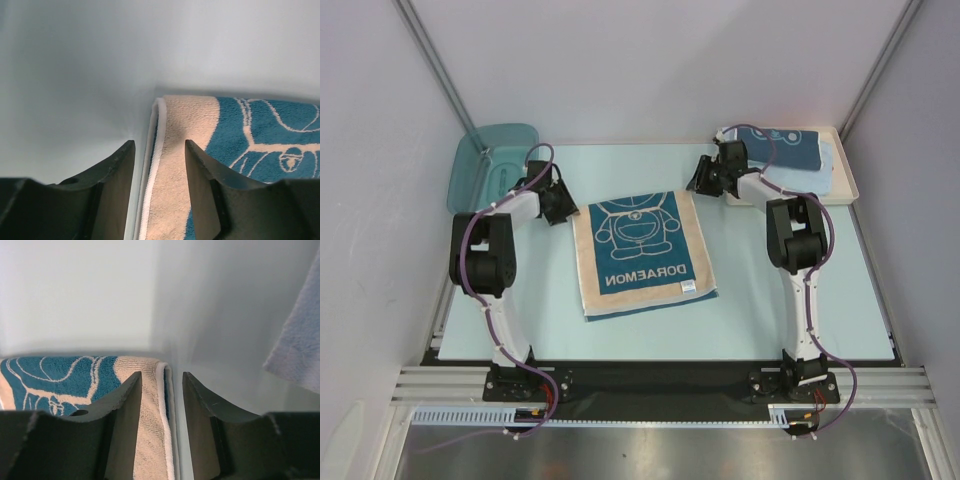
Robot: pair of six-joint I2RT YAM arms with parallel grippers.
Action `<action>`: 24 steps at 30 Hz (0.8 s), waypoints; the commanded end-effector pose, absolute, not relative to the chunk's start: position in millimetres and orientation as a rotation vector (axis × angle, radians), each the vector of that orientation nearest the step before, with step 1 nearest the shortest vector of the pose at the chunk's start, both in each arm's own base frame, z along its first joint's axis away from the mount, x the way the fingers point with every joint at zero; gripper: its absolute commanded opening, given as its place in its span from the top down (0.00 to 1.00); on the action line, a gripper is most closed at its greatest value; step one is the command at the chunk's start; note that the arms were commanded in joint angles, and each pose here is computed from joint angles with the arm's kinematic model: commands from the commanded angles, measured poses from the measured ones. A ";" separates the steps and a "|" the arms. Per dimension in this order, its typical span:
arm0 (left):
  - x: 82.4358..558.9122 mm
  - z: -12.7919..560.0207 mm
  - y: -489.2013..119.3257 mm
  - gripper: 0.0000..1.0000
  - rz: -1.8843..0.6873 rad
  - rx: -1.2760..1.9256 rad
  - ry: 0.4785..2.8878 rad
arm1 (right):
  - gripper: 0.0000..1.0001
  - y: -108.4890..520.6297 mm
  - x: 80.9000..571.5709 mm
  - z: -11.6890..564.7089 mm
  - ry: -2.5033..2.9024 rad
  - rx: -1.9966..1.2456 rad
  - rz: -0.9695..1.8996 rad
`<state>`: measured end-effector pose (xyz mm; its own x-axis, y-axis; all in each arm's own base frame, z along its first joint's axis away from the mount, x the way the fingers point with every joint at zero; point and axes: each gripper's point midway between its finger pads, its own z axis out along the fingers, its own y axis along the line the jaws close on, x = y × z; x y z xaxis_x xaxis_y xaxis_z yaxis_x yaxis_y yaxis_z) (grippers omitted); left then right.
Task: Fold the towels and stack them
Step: Fold the towel
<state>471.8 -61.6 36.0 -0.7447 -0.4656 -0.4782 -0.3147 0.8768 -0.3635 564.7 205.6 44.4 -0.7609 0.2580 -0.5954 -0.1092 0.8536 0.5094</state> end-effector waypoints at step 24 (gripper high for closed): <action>493.3 18.6 -60.4 0.56 -0.345 -0.536 2.495 | 0.55 223.9 572.5 30.4 2.364 -0.087 0.484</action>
